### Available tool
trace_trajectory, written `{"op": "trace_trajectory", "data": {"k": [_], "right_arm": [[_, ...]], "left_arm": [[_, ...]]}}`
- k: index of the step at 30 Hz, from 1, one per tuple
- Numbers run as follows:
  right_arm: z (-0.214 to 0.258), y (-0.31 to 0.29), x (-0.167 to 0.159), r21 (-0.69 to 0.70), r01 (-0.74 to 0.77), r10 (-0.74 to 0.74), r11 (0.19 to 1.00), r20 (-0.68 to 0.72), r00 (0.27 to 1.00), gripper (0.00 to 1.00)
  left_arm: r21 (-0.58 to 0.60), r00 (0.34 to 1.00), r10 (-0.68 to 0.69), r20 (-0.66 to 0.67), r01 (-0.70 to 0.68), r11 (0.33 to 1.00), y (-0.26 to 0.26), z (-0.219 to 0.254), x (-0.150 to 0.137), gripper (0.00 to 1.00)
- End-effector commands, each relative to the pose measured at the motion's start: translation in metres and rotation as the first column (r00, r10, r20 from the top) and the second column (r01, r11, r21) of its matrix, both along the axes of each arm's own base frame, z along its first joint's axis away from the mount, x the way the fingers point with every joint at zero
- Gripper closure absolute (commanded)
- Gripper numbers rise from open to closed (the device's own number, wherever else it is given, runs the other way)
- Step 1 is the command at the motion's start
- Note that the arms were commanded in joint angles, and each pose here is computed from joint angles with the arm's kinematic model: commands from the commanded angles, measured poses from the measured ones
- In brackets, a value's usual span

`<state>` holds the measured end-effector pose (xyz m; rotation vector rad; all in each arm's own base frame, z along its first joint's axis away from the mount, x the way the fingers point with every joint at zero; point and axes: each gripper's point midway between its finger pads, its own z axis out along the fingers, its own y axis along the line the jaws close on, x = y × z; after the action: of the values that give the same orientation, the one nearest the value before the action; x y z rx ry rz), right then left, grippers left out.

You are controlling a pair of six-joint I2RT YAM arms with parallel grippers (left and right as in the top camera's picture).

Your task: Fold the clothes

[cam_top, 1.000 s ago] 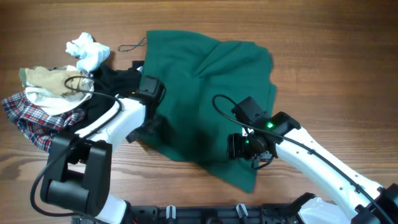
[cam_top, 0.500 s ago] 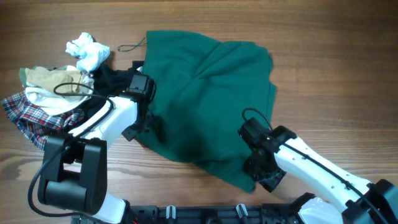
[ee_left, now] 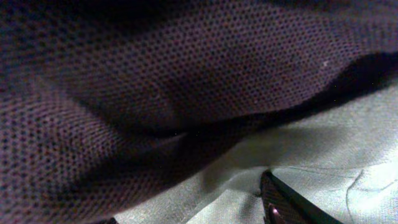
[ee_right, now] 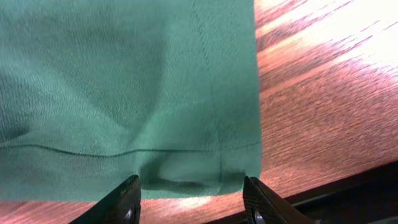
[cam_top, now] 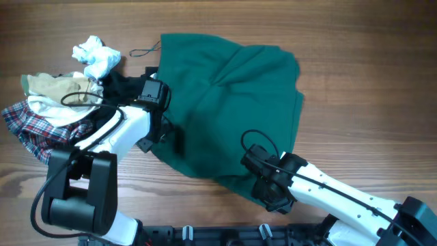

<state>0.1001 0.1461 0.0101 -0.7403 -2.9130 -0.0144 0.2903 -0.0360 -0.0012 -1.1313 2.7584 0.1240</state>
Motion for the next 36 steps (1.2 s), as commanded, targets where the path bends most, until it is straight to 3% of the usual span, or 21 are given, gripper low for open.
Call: {"op": "trace_trajectory", "data": {"k": [1, 5, 10, 13, 14, 15, 16, 17, 19, 24, 29, 32, 36], "right_arm": [[-0.008, -0.013, 0.002, -0.082, 0.041, -0.039, 0.996, 0.024, 0.999, 0.49], [-0.014, -0.019, -0.001, -0.137, 0.106, -0.107, 0.985, 0.003, 0.994, 0.51], [-0.023, -0.016, -0.007, -0.108, 0.107, -0.109, 0.988, -0.020, 0.994, 0.48], [-0.031, -0.013, -0.010, -0.068, 0.084, -0.086, 0.994, -0.028, 0.996, 0.57], [-0.031, -0.014, -0.011, -0.069, 0.073, -0.076, 0.995, -0.029, 0.997, 0.72], [-0.032, -0.012, -0.009, -0.056, 0.046, -0.048, 0.997, -0.024, 0.999, 0.77], [-0.032, -0.007, -0.005, -0.028, 0.000, 0.000, 1.000, -0.006, 1.000, 0.85], [-0.033, -0.003, -0.002, -0.009, -0.047, 0.047, 0.999, 0.007, 0.999, 0.93], [-0.033, -0.001, 0.000, 0.005, -0.101, 0.100, 0.995, 0.018, 0.995, 0.96], [-0.020, 0.002, 0.025, 0.035, -0.121, 0.118, 0.992, 0.083, 0.990, 0.96], [0.053, -0.001, 0.098, 0.120, -0.191, 0.150, 0.974, 0.289, 0.945, 0.96], [0.111, -0.034, 0.133, 0.110, -0.161, 0.107, 0.981, 0.385, 0.916, 0.96], [0.151, -0.083, 0.147, 0.086, -0.084, 0.035, 0.993, 0.458, 0.888, 0.96]], "left_arm": [[-0.013, 1.000, 0.015, -0.018, -0.016, 1.000, 0.000, -0.005, -0.004, 0.34], [-0.013, 1.000, 0.015, -0.018, -0.016, 1.000, 0.000, -0.005, -0.004, 0.34], [-0.013, 1.000, 0.015, -0.018, -0.016, 1.000, 0.000, -0.005, -0.004, 0.34], [-0.013, 1.000, 0.015, -0.019, -0.016, 1.000, 0.000, -0.005, -0.004, 0.35], [-0.013, 1.000, 0.015, -0.018, -0.016, 1.000, 0.000, -0.005, -0.004, 0.35], [-0.013, 1.000, 0.015, -0.019, -0.016, 1.000, 0.000, -0.005, -0.004, 0.37], [-0.013, 1.000, 0.015, -0.019, -0.016, 1.000, 0.000, -0.005, -0.004, 0.47], [-0.012, 1.000, 0.015, -0.022, -0.015, 1.000, 0.000, -0.005, -0.005, 0.64], [-0.011, 1.000, 0.011, -0.027, -0.011, 1.000, 0.000, -0.005, -0.006, 0.96], [-0.020, 0.999, -0.026, -0.033, 0.025, 0.999, -0.002, -0.005, -0.007, 0.96], [-0.070, 0.971, -0.240, 0.000, 0.240, 0.968, -0.017, 0.013, 0.009, 0.96], [-0.050, 0.946, -0.310, 0.097, 0.315, 0.948, -0.021, 0.054, 0.027, 0.96], [-0.018, 0.909, -0.324, 0.263, 0.340, 0.940, -0.022, 0.111, 0.038, 0.96]]}}
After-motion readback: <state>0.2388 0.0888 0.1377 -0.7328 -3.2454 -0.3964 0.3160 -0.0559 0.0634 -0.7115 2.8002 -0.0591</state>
